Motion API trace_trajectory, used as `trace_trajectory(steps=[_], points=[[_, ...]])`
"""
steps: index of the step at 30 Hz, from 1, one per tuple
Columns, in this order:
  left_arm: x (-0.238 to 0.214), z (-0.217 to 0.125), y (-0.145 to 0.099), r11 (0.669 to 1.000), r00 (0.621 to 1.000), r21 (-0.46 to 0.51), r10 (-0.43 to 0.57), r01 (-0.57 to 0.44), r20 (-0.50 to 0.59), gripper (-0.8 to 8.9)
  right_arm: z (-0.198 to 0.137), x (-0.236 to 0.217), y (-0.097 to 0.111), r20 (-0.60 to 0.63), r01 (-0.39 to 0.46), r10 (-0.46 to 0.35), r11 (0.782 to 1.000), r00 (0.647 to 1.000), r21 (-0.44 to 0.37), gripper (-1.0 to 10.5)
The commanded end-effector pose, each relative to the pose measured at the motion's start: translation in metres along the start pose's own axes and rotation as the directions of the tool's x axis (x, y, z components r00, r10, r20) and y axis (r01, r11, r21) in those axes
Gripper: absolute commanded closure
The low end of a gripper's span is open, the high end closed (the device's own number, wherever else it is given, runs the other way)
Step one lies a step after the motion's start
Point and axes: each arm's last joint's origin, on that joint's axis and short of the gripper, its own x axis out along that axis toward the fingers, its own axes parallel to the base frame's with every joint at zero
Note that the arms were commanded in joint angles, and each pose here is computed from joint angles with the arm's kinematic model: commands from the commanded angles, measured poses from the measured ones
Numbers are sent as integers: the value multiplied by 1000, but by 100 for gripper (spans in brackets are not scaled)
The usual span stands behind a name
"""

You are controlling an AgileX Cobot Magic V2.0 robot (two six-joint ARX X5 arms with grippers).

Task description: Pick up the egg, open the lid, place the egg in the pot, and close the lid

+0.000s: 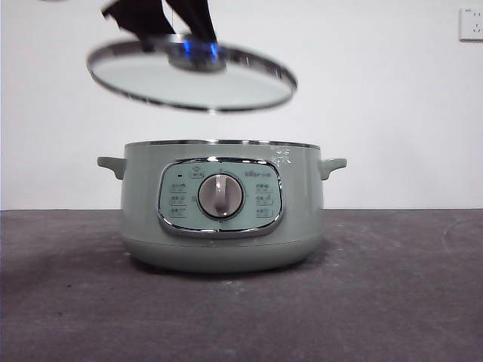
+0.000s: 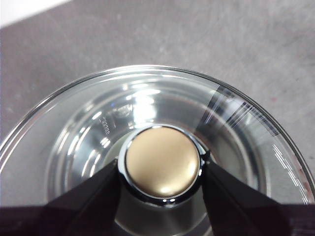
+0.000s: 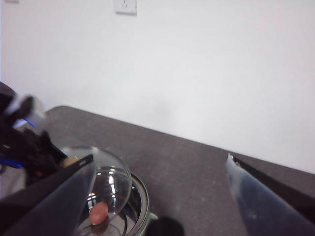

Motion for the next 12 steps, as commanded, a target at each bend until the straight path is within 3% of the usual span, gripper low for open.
trace_trajectory(steps=[1,12], points=[[6,9,-1,1000,998,22,-11,9,61,822,-1,-6,-1,1,6,-6,1000,1000,9,502],[37,7,1,1000,999,20,-14,13,49,822,-8,-10,-2,-58,30,-30,1000,998,-4,502]])
